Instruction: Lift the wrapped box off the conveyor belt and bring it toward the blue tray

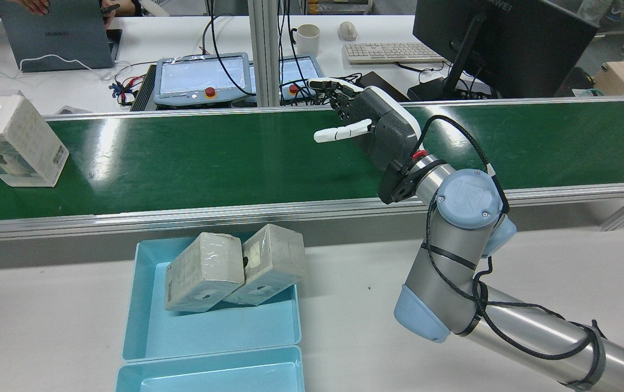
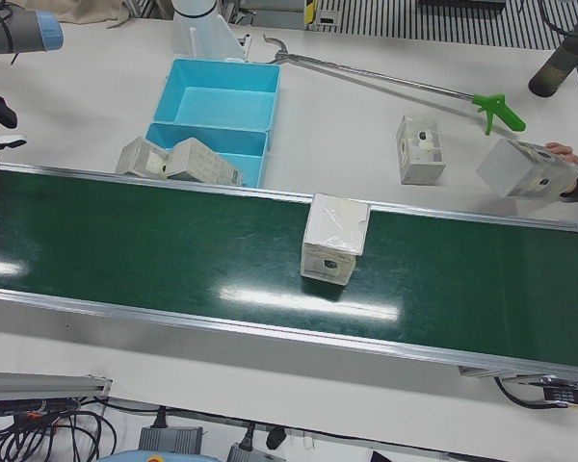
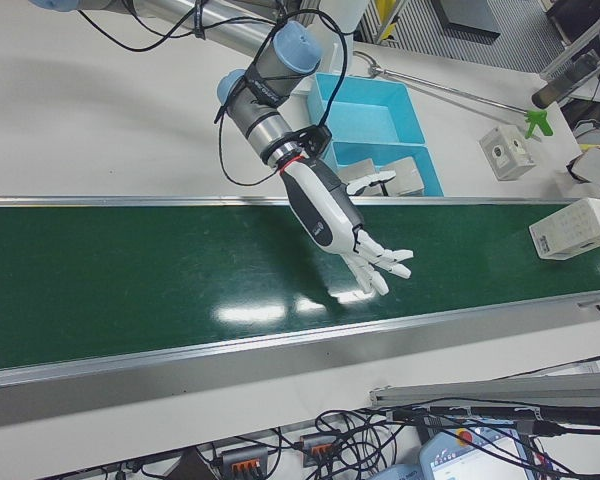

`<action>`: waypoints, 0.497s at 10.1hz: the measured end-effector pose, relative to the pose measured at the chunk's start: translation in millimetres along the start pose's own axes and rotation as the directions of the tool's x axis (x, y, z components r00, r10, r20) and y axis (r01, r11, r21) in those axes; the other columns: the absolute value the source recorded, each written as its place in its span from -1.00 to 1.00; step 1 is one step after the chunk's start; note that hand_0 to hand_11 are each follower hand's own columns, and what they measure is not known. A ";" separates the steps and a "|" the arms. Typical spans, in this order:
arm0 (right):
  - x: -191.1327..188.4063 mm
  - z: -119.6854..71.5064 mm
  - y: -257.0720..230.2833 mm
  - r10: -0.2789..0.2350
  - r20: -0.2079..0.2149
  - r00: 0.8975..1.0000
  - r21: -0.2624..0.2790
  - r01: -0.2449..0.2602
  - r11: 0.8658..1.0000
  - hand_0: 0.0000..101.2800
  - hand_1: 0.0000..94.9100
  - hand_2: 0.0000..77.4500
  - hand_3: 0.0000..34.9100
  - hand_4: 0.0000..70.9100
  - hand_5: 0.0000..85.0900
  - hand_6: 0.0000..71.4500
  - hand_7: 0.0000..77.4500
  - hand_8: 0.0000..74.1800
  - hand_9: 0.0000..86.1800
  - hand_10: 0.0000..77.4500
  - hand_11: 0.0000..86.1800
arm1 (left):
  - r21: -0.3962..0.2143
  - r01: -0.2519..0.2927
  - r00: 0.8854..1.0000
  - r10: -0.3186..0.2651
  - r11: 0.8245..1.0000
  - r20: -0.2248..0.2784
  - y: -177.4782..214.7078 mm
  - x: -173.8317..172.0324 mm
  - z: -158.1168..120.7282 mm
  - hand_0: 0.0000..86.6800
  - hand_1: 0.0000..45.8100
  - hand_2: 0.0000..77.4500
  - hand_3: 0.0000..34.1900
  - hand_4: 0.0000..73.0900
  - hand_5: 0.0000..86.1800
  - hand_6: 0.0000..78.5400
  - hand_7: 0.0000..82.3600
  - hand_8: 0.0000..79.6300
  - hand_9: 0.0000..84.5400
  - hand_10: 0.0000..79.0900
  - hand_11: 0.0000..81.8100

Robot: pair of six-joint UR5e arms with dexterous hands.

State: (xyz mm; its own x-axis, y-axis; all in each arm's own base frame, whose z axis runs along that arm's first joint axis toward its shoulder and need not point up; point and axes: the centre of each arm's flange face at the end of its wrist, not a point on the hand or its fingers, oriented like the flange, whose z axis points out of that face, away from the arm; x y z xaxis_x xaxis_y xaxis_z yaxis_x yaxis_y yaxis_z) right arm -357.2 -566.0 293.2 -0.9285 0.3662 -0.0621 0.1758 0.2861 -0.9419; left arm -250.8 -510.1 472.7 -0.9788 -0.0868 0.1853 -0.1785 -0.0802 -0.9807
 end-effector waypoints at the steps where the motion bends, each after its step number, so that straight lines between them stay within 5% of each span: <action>1: 0.0 0.0 0.0 0.000 0.000 1.000 0.000 0.000 1.000 -0.03 -0.66 -0.72 -1.00 -0.63 -0.42 -0.82 -0.82 -0.96 -0.89 -1.00 -0.99 | 0.000 0.000 1.000 0.000 1.000 0.000 0.0 0.0 0.0 -1.00 -1.00 -0.97 -1.00 -1.00 -0.97 -0.99 -0.99 -0.99 -1.00 -0.99 -0.99; 5: 0.1 0.2 0.3 0.000 0.000 1.000 0.000 0.000 1.000 -0.03 -0.67 -0.72 -1.00 -0.63 -0.42 -0.80 -0.80 -0.94 -0.89 -1.00 -0.99 | 0.000 0.000 1.000 0.000 1.000 0.000 0.0 0.0 0.0 -1.00 -1.00 -0.99 -1.00 -1.00 -0.97 -0.99 -1.00 -0.99 -1.00 -0.99 -0.99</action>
State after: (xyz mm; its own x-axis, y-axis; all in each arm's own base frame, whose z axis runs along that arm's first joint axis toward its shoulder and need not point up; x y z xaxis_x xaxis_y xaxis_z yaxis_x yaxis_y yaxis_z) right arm -357.3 -566.0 292.9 -0.9285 0.3662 -0.0622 0.1760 0.2863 -0.9418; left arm -250.8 -510.1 472.7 -0.9788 -0.0868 0.1853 -0.1785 -0.0802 -0.9807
